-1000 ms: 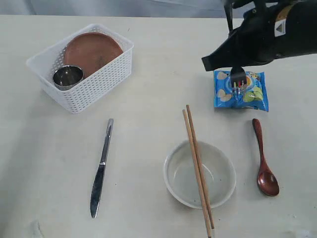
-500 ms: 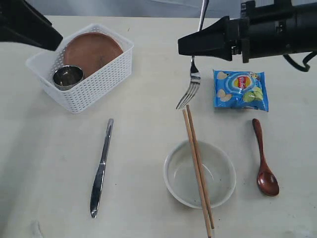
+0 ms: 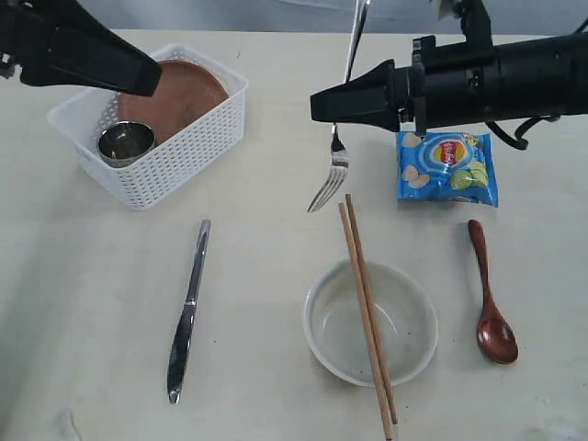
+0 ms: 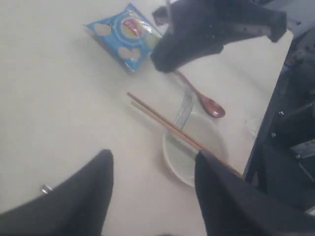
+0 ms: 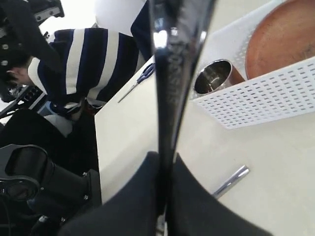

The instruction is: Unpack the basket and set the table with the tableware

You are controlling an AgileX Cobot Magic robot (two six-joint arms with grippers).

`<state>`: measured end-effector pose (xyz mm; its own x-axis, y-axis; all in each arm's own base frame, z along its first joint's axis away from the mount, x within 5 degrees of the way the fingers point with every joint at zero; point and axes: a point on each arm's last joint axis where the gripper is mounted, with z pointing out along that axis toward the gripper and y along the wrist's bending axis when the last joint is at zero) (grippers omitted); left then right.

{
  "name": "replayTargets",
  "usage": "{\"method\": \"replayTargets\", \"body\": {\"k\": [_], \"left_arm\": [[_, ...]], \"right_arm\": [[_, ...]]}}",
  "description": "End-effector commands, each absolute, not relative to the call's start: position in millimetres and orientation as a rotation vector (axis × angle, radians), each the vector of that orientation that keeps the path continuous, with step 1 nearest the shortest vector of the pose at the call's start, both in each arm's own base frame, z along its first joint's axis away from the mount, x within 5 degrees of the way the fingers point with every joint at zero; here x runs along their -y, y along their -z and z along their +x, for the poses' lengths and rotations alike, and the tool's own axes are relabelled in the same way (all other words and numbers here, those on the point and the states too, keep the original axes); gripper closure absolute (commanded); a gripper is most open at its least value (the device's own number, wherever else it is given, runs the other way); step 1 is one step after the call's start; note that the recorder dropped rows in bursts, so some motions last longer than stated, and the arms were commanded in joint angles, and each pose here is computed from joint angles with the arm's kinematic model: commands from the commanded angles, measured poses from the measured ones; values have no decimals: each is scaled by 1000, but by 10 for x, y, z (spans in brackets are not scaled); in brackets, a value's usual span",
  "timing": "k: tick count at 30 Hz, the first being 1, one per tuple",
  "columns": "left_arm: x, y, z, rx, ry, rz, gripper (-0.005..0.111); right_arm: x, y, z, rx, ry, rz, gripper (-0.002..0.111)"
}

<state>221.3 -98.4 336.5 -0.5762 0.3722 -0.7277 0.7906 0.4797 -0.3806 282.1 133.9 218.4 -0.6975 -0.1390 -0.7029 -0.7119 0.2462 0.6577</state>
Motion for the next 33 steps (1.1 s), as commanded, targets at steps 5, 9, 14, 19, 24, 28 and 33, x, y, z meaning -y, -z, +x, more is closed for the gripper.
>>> {"method": "replayTargets", "body": {"k": [5, 9, 14, 19, 24, 28, 33], "left_arm": [[1080, -3014, 2467, -2249, 1219, 803, 58], [1130, -2794, 2621, -2240, 1316, 828, 58], [1156, -2553, 2761, -2211, 1331, 895, 58], [1169, -2319, 2858, -2217, 1344, 940, 58], [1199, -2141, 2956, -2222, 1410, 875, 58], [1210, -2062, 2996, -2211, 1430, 862, 58], [1224, -2036, 3032, -2194, 1457, 815, 58]], "right_arm": [[-1714, -2460, 2815, -1869, -1507, -942, 109], [-1819, -2515, 2818, -1856, -1526, -968, 109], [-1827, -2500, 2819, -1878, -1535, -967, 109], [-1820, -2492, 2818, -1906, -1545, -954, 109], [-1820, -2491, 2817, -1934, -1565, -926, 109], [-1817, -2480, 2810, -1957, -1569, -926, 109], [-1850, -2478, 2787, -1966, -1581, -931, 109]]}}
